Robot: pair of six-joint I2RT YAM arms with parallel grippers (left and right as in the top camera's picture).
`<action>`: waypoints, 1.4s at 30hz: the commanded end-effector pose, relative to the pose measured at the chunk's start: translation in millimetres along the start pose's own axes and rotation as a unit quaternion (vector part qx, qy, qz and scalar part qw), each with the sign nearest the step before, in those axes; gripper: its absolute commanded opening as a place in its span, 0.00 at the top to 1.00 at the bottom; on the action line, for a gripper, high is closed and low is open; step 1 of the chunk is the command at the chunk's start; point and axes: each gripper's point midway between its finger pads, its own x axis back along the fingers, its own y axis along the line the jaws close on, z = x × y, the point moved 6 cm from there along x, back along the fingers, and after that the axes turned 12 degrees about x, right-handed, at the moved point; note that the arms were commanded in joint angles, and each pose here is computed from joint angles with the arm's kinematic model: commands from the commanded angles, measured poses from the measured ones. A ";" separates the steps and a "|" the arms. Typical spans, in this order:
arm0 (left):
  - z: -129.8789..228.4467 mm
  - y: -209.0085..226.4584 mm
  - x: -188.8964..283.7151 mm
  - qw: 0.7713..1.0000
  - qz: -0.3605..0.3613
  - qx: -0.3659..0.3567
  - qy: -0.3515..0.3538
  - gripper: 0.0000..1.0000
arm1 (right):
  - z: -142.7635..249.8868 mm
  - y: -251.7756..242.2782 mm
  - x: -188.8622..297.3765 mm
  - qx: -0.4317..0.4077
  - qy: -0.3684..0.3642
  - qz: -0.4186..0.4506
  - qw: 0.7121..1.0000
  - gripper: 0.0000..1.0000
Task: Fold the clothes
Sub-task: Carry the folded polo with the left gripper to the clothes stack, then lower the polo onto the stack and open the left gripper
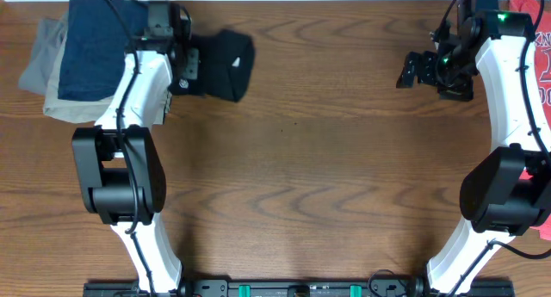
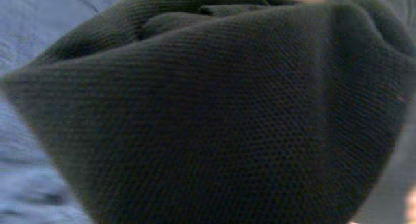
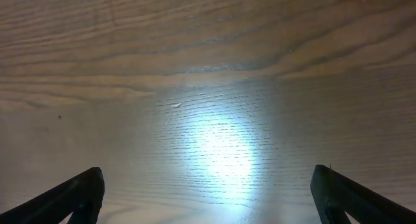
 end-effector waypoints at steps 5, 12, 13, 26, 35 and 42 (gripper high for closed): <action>-60.0 16.5 48.4 0.995 -0.015 0.036 -0.096 0.94 | -2.9 -2.9 10.4 -0.009 -0.016 0.004 1.000 0.01; -78.0 20.7 68.6 0.990 -0.011 0.069 -0.122 0.94 | -3.0 -2.9 10.4 -0.009 -0.016 0.004 1.000 0.01; -79.3 20.9 70.3 0.989 -0.010 0.075 -0.125 0.94 | -2.9 -2.9 10.4 -0.009 -0.016 0.004 1.000 0.01; -82.2 77.3 69.9 0.962 -0.027 0.235 -0.134 0.94 | -2.9 -2.9 10.4 -0.009 -0.016 0.004 1.000 0.01; -73.7 132.8 58.2 0.943 -0.059 0.301 -0.128 0.83 | -2.9 -2.9 10.4 -0.009 -0.016 0.004 1.000 0.01; -59.5 171.2 34.8 0.935 -0.086 0.329 -0.106 0.75 | -2.9 -2.9 10.4 -0.009 -0.016 0.004 1.000 0.01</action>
